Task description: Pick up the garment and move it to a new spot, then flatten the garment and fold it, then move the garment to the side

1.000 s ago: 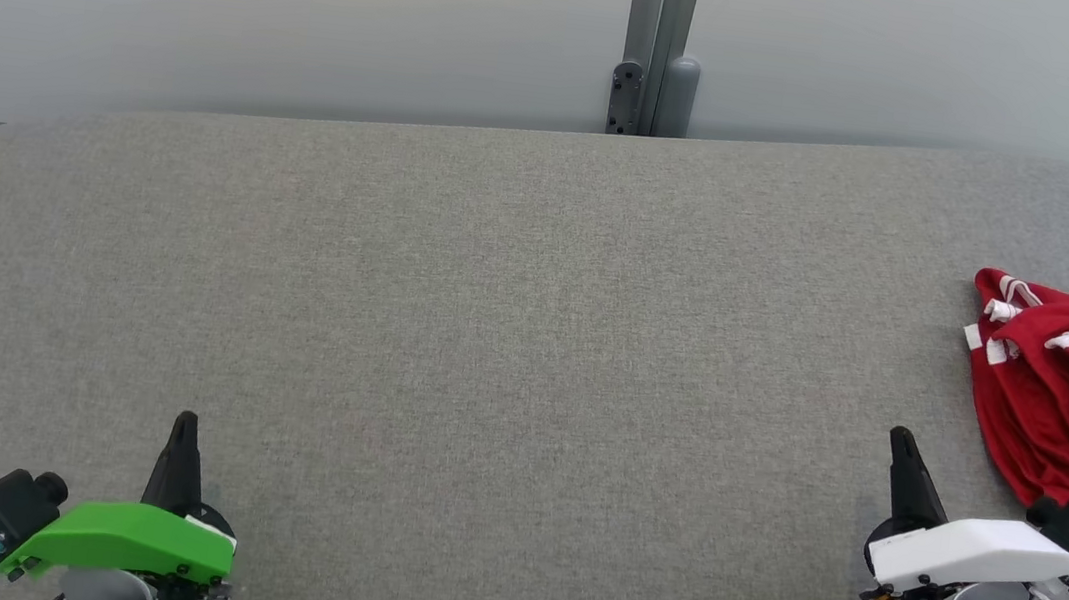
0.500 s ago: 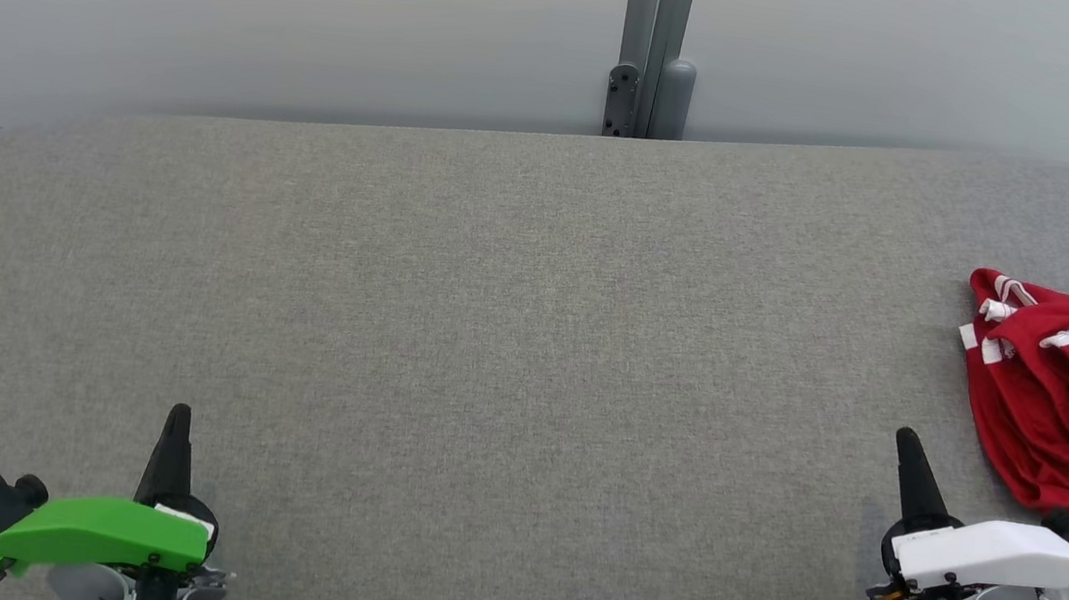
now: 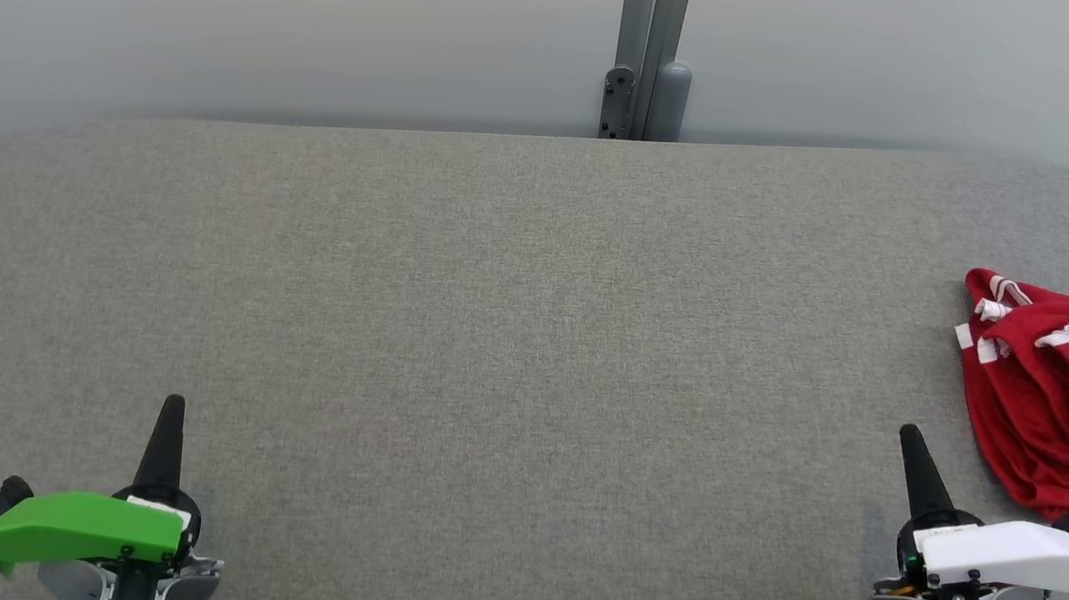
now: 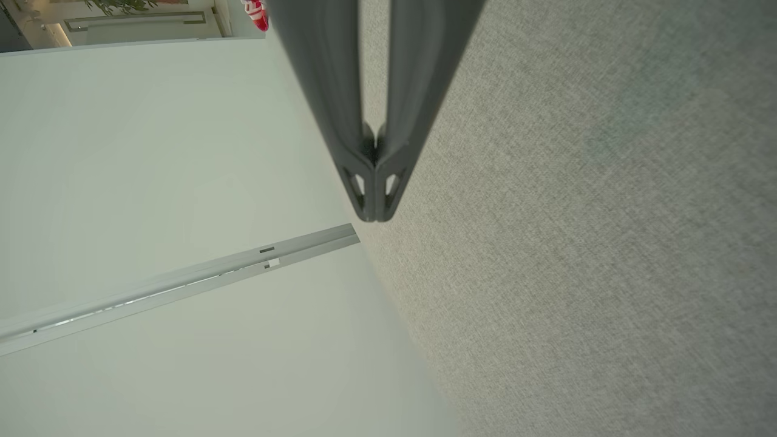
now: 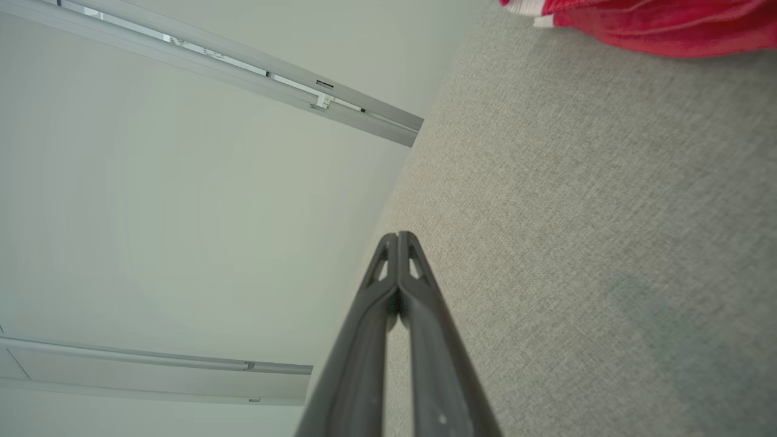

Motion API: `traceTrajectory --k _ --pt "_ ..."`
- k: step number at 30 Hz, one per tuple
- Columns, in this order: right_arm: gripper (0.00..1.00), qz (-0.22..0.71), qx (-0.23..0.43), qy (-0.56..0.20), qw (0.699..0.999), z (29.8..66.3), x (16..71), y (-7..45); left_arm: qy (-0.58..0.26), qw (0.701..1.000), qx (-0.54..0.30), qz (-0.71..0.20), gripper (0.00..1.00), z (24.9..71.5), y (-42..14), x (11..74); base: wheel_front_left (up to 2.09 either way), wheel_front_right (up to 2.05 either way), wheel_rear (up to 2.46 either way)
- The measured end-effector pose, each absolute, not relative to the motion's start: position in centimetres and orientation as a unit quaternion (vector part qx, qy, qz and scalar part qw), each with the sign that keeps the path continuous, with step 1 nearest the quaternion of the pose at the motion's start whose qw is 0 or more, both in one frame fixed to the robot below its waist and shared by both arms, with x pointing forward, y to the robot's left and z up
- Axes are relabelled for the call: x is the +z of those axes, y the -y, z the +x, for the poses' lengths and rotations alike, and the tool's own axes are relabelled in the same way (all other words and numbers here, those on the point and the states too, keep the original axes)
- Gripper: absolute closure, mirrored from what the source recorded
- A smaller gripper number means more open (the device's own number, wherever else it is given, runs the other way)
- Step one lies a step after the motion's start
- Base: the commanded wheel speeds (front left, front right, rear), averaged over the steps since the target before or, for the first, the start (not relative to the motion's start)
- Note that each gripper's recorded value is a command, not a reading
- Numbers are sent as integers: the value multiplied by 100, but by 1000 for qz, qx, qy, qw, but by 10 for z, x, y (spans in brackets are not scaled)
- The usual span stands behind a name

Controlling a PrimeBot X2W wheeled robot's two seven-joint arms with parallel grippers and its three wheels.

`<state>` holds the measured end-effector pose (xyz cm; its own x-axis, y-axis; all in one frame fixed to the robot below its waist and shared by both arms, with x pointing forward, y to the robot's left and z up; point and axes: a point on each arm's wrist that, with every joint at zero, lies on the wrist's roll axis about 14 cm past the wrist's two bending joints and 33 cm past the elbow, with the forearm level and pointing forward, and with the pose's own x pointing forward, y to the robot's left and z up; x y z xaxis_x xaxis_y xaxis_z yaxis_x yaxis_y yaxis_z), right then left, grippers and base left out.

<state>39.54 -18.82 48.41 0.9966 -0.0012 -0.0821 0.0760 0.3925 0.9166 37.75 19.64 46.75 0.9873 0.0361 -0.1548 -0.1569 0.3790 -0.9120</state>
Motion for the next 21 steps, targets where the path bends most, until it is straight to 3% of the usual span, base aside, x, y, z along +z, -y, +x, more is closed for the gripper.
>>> traceTrajectory --k 21 --pt "100 627 -16 -20 779 394 494 193 -34 776 37 -628 100 383 -197 483 0 0 0"
